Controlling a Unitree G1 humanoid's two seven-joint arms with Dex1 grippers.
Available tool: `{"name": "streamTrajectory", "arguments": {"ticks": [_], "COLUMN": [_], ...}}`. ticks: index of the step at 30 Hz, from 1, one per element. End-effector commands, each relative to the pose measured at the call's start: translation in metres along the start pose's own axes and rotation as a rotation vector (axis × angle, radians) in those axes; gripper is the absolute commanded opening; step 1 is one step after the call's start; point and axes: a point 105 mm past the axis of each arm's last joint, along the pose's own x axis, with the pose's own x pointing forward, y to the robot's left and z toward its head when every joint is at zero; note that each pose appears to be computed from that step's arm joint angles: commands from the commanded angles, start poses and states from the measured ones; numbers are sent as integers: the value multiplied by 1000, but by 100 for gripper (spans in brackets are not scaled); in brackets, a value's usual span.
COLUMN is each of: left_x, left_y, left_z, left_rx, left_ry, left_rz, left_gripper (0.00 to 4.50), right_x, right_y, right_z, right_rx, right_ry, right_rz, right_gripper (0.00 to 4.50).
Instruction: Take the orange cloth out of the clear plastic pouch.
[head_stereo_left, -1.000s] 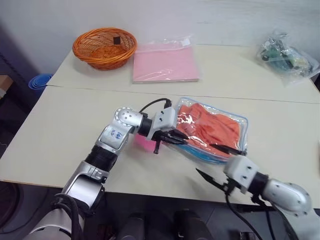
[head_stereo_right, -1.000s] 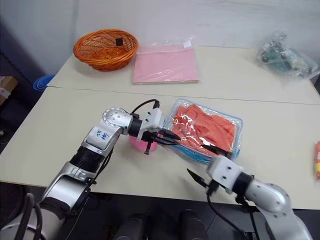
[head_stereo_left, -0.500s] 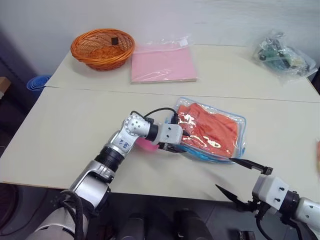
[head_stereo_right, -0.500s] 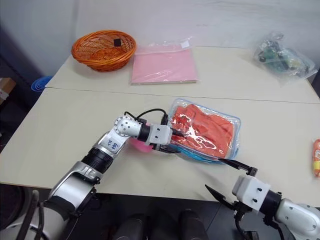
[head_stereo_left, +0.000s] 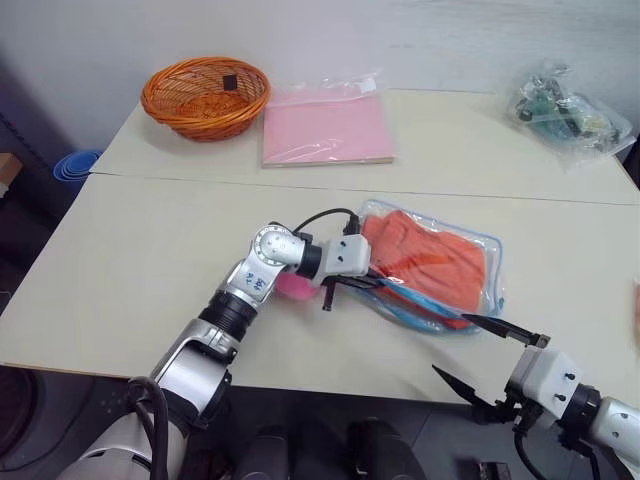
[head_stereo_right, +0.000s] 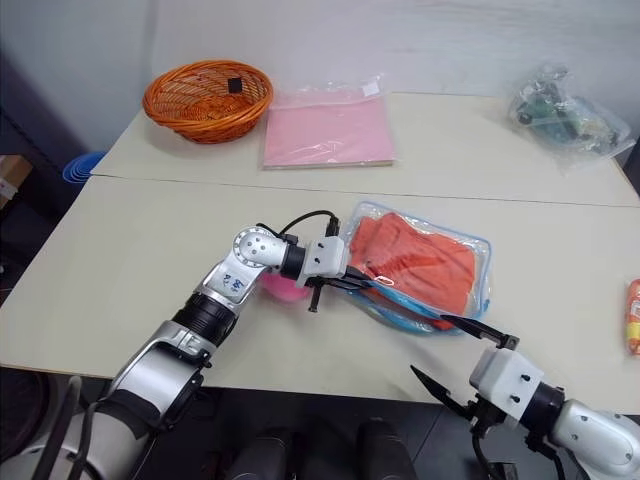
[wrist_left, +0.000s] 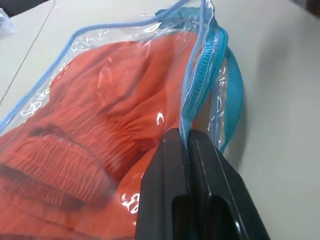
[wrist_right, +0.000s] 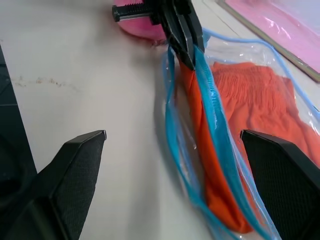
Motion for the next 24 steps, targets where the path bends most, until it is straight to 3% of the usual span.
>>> {"name": "streamTrajectory", "arguments": {"ticks": [1, 6, 13, 16, 22, 24], "left_x": [-2, 3, 0, 2, 6, 7], "left_y": [8, 11, -1, -4, -4, -4], "left_z": [17, 24, 18, 18, 23, 20], "left_rx": [-64, -235, -198, -188, -144, -126], "left_ry": [-77, -116, -56, -59, -76, -62], "left_rz": [42, 56, -1, -8, -2, 2], "left_gripper": [5, 5, 5, 68, 252, 252], "right_x": [6, 34, 42, 38, 19, 14], "right_y": [1, 6, 10, 11, 6, 6], "right_z": [12, 25, 29, 26, 17, 16], "right_rx": [-3, 18, 44, 48, 46, 46], "right_ry": [-41, -70, -77, -67, -22, -11], "right_rz": [1, -1, 6, 4, -30, -35], "right_gripper": [450, 450, 450, 450, 450, 450]}}
